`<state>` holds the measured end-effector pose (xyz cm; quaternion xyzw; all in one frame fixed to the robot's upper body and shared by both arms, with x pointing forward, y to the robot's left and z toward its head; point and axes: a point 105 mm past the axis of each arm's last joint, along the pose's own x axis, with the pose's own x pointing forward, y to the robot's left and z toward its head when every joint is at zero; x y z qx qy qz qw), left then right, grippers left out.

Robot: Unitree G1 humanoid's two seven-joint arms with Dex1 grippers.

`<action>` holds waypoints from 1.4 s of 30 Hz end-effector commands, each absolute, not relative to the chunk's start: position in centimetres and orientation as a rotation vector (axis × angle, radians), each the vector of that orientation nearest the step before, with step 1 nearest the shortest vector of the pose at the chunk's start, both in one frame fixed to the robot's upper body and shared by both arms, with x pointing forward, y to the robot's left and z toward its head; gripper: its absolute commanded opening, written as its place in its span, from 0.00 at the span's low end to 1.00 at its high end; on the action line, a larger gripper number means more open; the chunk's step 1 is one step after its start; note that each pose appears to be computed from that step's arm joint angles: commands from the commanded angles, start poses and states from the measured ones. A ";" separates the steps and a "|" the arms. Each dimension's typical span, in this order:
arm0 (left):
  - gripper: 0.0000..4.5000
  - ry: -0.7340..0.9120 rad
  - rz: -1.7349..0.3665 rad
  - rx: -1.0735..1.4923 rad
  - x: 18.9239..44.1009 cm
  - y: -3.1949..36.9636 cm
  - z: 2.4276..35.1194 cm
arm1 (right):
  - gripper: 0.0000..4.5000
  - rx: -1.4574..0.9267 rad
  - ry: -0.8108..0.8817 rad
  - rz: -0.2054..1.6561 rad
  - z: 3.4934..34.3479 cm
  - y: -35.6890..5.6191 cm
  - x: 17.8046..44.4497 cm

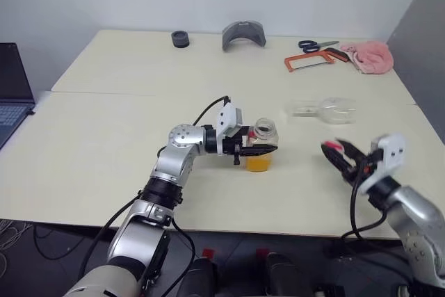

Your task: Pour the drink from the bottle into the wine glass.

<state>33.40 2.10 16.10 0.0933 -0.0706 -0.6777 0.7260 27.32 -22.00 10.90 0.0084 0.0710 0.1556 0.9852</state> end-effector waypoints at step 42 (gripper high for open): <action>0.38 -0.209 -0.158 0.040 45.5 23.2 19.6 | 1.00 -0.277 -0.140 1.086 19.1 0.5 32.0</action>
